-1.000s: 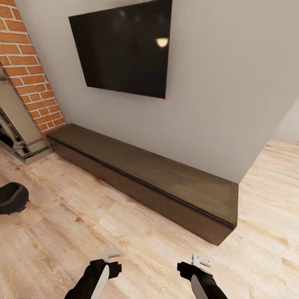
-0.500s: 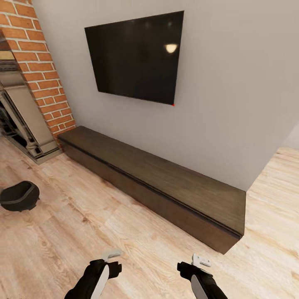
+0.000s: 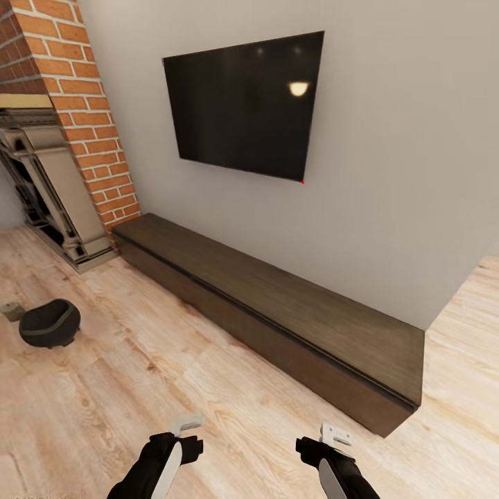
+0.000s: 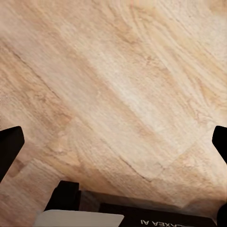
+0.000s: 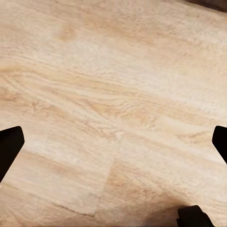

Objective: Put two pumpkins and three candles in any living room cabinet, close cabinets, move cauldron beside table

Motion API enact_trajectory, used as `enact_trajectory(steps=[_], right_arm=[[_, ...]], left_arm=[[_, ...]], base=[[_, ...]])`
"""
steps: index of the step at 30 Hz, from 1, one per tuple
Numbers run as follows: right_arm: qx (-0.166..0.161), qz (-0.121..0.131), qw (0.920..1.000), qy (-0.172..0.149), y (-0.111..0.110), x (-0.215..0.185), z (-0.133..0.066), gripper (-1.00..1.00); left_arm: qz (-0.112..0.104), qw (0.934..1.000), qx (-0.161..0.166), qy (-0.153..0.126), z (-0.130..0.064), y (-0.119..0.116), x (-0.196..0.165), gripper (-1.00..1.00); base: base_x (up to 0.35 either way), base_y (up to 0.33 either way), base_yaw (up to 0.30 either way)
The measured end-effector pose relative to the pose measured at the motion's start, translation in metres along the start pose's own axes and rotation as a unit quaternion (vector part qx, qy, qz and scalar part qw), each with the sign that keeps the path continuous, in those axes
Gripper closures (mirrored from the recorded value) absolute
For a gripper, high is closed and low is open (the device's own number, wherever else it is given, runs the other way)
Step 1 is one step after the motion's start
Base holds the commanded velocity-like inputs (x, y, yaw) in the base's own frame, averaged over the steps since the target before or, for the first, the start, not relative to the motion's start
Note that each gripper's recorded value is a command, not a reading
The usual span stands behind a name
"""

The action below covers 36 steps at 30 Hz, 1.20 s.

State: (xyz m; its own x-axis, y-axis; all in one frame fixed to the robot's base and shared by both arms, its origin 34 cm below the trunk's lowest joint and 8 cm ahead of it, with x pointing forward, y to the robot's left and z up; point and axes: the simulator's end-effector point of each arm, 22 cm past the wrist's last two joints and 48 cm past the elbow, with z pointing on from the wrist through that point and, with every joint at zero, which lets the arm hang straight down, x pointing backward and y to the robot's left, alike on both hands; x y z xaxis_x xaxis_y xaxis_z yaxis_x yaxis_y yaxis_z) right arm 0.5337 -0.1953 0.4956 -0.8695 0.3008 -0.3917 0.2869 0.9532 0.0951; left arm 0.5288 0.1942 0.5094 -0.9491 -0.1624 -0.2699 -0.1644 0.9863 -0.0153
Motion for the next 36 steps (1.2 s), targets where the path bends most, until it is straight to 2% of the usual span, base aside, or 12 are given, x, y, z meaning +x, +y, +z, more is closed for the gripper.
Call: enact_trajectory(steps=[11, 13, 17, 21, 24, 29, 31, 34, 36], right_arm=[[0.000, 0.000, 1.0000, -0.002, 0.000, -0.001, -0.003, -1.00], [0.002, 0.000, 1.0000, 0.000, -0.002, 0.002, -0.002, -1.00], [0.004, 0.006, 0.9998, -0.021, -0.003, -0.003, -0.002, -1.00], [0.009, 0.007, 0.9997, -0.020, -0.007, 0.005, 0.000, -1.00], [0.009, 0.006, 0.9996, -0.025, -0.007, 0.004, -0.001, -1.00], [0.011, 0.003, 0.9995, -0.029, -0.007, 0.002, -0.002, -1.00], [0.010, 0.002, 0.9995, -0.030, -0.007, 0.001, -0.003, -1.00], [0.010, 0.002, 0.9995, -0.031, -0.007, 0.001, -0.003, -1.00], [0.012, 0.001, 0.9995, -0.028, -0.009, 0.004, -0.003, -1.00]], left_arm=[[-0.003, 0.9999, 0.002, -0.010, -0.005, 0.001, -0.007, -1.00], [-0.004, 1.0000, 0.001, -0.004, -0.003, 0.003, -0.001, -1.00], [-0.005, 1.0000, -0.003, 0.005, 0.002, 0.006, 0.010, -1.00], [-0.007, 0.9999, -0.007, 0.009, 0.002, 0.010, 0.013, -1.00], [-0.023, 0.9996, -0.009, 0.014, 0.003, 0.016, 0.016, -1.00], [-0.078, 0.9957, -0.018, 0.047, 0.012, 0.038, 0.044, -1.00], [-0.088, 0.9946, -0.020, 0.050, 0.013, 0.042, 0.049, -1.00], [-0.094, 0.9947, -0.022, 0.035, 0.014, 0.045, 0.044, -1.00], [-0.096, 0.9945, -0.024, 0.035, 0.016, 0.045, 0.047, -1.00]], base=[[0.000, 0.000, 0.121], [0.000, 0.000, 0.121], [0.000, 0.000, 0.120], [0.000, 0.000, 0.120], [0.000, 0.000, 0.120], [0.000, 0.000, 0.120], [0.000, 0.000, 0.127], [-0.079, 0.000, 0.141], [-0.244, 0.000, 0.149]])
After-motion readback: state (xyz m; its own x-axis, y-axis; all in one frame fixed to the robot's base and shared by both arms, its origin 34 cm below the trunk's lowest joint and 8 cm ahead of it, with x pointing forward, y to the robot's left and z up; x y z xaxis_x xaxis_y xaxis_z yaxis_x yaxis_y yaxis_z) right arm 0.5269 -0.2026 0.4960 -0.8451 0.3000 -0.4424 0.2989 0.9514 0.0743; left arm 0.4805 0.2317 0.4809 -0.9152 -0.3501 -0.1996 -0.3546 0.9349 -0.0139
